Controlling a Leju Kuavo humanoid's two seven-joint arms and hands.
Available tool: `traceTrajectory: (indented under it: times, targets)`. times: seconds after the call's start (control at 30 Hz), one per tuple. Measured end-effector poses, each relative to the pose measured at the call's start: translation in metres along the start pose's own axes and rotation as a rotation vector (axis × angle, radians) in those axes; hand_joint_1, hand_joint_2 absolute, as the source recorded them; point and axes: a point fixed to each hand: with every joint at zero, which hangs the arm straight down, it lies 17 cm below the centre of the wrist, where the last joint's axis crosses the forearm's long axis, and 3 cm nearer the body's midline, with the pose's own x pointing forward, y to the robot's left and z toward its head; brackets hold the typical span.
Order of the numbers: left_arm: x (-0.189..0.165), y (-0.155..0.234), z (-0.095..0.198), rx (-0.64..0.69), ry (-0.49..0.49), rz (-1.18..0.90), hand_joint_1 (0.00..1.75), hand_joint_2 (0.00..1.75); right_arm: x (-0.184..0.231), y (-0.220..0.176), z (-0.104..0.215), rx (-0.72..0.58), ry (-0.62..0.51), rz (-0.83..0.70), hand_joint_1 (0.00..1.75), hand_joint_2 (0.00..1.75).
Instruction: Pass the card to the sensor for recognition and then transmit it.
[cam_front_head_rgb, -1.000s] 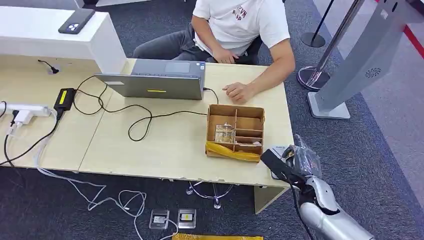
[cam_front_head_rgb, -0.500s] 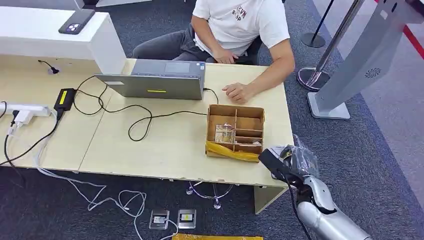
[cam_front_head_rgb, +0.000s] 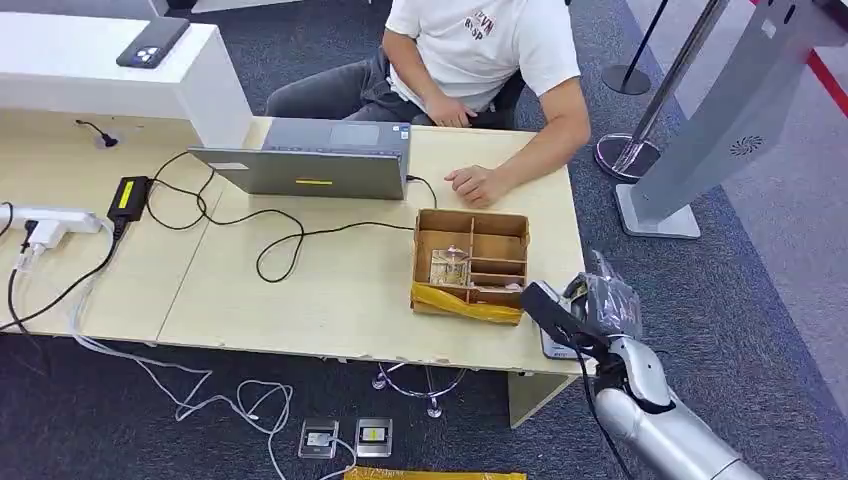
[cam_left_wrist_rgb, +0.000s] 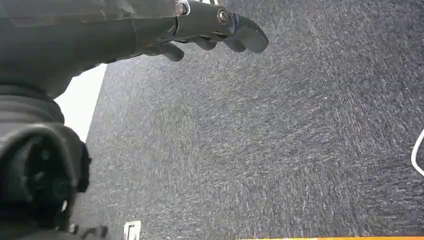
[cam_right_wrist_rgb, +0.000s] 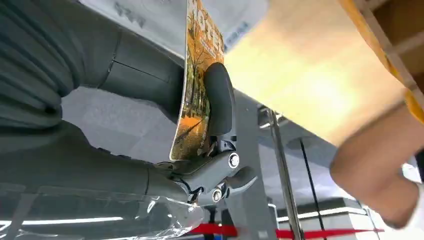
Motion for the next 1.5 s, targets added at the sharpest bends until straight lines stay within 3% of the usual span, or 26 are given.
traceTrajectory:
  times: [0.2, 0.7, 1.07, 1.23, 1.5]
  targets:
    - [0.003, 0.0, 0.0, 0.0, -0.016, -0.005, 0.0, 0.0, 0.042, -0.082, -0.034, -0.135, -0.07, 0.015, 1.75, 1.75]
    - [0.011, -0.001, 0.001, -0.004, -0.071, -0.041, 0.0, 0.0, 0.11, -0.19, -0.059, -0.307, -0.164, 0.033, 1.75, 1.75]
    - [0.013, -0.002, 0.001, -0.006, -0.086, -0.057, 0.0, 0.0, 0.125, -0.197, -0.06, -0.316, -0.187, 0.035, 1.75, 1.75]
    - [0.014, 0.0, 0.0, -0.002, -0.097, -0.071, 0.0, 0.0, 0.151, -0.199, -0.067, -0.314, -0.23, 0.073, 1.75, 1.75]
    - [0.014, 0.003, -0.002, 0.002, -0.104, -0.077, 0.0, 0.0, 0.183, -0.169, -0.087, -0.259, -0.246, 0.091, 1.75, 1.75]
